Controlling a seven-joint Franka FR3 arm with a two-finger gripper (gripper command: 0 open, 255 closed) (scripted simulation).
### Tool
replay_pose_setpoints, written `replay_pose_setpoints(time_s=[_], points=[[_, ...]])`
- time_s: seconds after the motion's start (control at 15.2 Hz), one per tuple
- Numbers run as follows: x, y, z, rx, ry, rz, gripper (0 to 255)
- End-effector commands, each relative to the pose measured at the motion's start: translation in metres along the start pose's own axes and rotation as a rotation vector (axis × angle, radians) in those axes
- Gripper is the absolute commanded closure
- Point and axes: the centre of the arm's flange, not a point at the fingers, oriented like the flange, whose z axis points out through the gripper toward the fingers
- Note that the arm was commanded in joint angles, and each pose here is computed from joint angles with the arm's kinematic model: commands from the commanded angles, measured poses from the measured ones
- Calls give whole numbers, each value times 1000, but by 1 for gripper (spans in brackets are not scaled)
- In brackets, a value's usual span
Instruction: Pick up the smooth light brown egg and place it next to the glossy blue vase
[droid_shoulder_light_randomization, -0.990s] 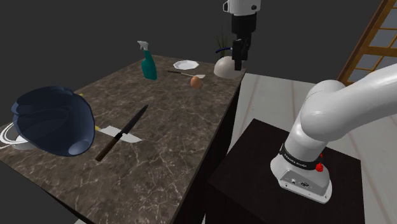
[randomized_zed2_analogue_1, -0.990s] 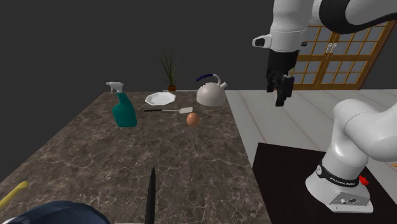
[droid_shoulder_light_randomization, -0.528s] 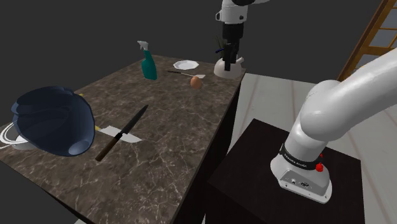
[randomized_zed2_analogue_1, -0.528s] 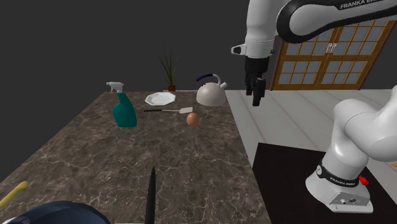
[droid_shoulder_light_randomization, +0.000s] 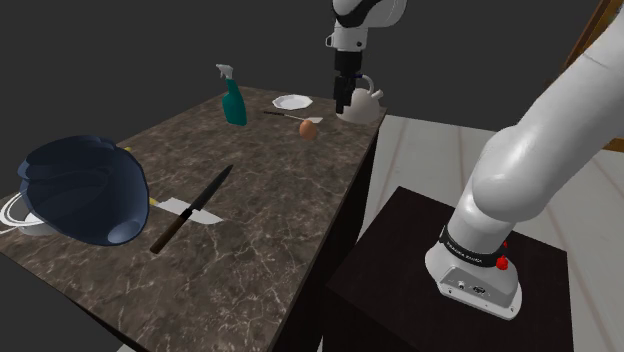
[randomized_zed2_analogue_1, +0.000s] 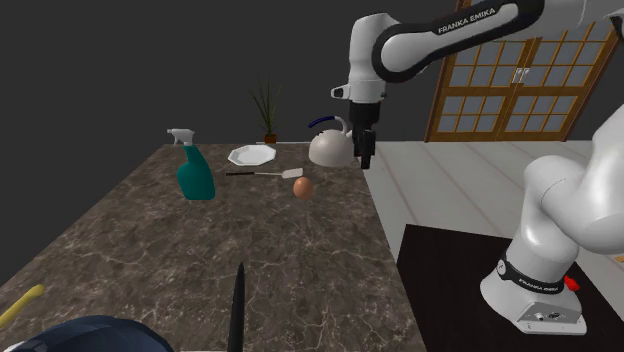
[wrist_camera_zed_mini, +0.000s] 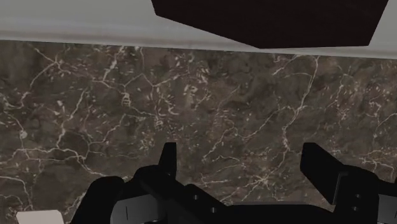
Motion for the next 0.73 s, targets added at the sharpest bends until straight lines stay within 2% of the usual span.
replay_pose_setpoints(time_s=[0.0, 0.66], points=[[16, 20, 12, 24, 11, -14, 0], [101, 115, 70, 144, 61, -75, 0]])
